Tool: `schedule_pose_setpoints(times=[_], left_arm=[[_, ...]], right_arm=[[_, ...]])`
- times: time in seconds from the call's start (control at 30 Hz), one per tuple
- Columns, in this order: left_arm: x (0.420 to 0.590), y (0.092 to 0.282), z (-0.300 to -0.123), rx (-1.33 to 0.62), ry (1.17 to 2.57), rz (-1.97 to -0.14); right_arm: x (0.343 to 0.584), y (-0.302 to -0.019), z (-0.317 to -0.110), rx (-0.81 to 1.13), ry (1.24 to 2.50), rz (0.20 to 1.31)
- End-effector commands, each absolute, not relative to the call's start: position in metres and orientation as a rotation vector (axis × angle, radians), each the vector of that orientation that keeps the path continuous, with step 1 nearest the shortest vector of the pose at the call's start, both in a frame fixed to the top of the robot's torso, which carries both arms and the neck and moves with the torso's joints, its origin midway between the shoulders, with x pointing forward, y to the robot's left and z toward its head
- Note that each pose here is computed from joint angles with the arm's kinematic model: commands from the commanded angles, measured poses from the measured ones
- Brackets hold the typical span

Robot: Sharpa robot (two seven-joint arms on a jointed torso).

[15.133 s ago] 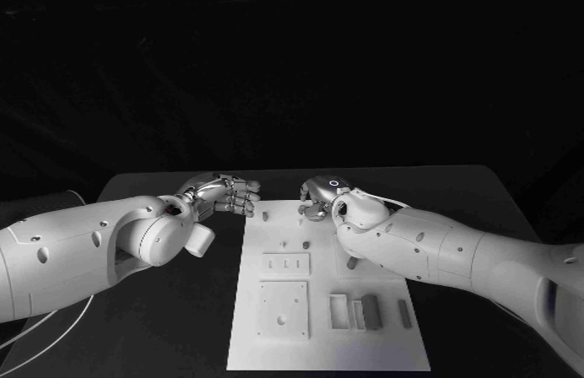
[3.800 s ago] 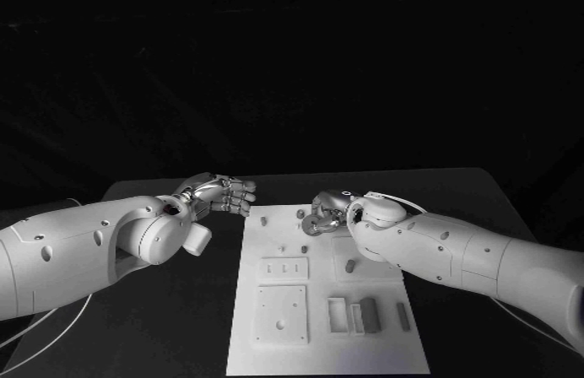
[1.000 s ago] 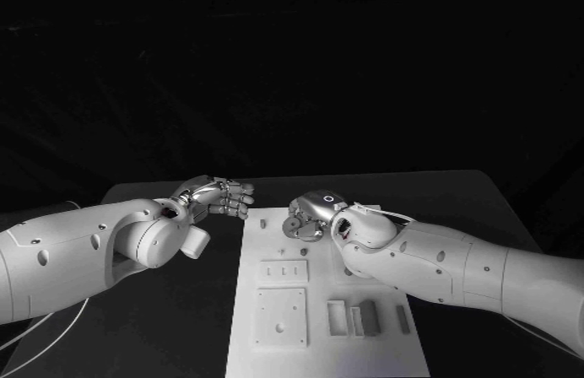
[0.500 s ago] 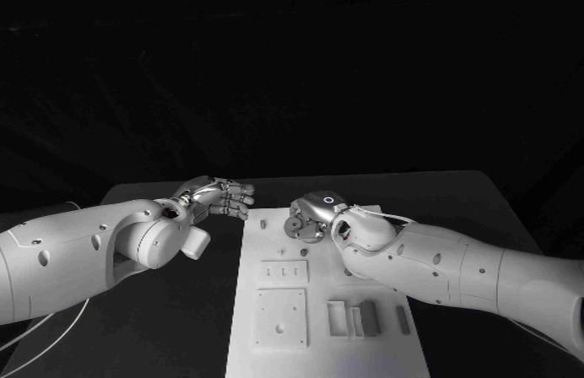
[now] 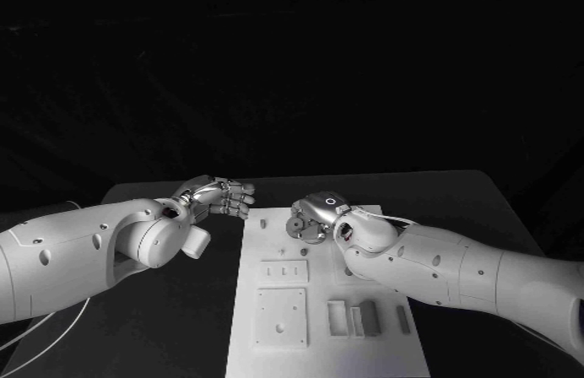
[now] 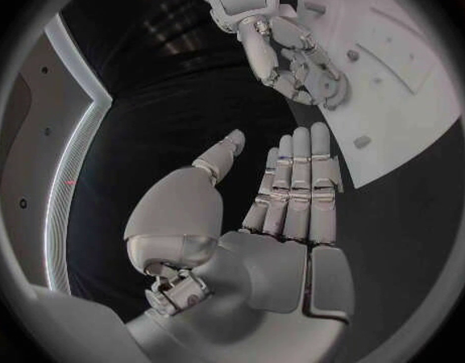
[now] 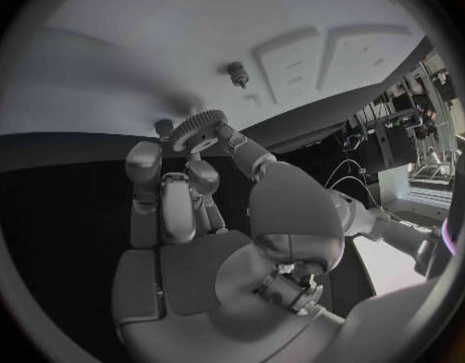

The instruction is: Assemble the parts on the task board

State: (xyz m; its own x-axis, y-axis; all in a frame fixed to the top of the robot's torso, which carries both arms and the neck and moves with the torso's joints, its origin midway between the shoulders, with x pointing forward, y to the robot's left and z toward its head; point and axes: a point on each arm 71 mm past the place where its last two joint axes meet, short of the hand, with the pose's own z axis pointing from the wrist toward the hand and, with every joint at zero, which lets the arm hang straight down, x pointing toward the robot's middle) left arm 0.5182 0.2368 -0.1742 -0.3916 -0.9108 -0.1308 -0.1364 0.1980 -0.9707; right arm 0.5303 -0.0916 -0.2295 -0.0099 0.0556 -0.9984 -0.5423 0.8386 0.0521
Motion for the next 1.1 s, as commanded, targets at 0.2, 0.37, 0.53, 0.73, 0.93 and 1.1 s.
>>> schedule_pose_setpoints(times=[0.2,0.37,0.53,0.73,0.93,1.1], left_arm=[[0.5185,0.234,-0.173,-0.984,1.699,-1.274],[0.5185,0.2336,-0.173,-0.983,1.699,-1.275],[0.5184,0.2338,-0.173,-0.984,1.7,-1.275],[0.5184,0.2341,-0.1731,-0.984,1.7,-1.274],[0.5186,0.234,-0.1731,-0.984,1.7,-1.274],[0.5188,0.2335,-0.1731,-0.984,1.7,-1.274]], right_arm=[[0.5285,-0.0884,-0.2334,-0.426,1.51,0.507],[0.5307,-0.0906,-0.2348,-0.424,1.518,0.494],[0.5322,-0.0931,-0.2354,-0.421,1.522,0.486],[0.5323,-0.0923,-0.2354,-0.42,1.522,0.487],[0.5322,-0.0915,-0.2349,-0.414,1.517,0.492],[0.5324,-0.091,-0.2352,-0.412,1.52,0.493]])
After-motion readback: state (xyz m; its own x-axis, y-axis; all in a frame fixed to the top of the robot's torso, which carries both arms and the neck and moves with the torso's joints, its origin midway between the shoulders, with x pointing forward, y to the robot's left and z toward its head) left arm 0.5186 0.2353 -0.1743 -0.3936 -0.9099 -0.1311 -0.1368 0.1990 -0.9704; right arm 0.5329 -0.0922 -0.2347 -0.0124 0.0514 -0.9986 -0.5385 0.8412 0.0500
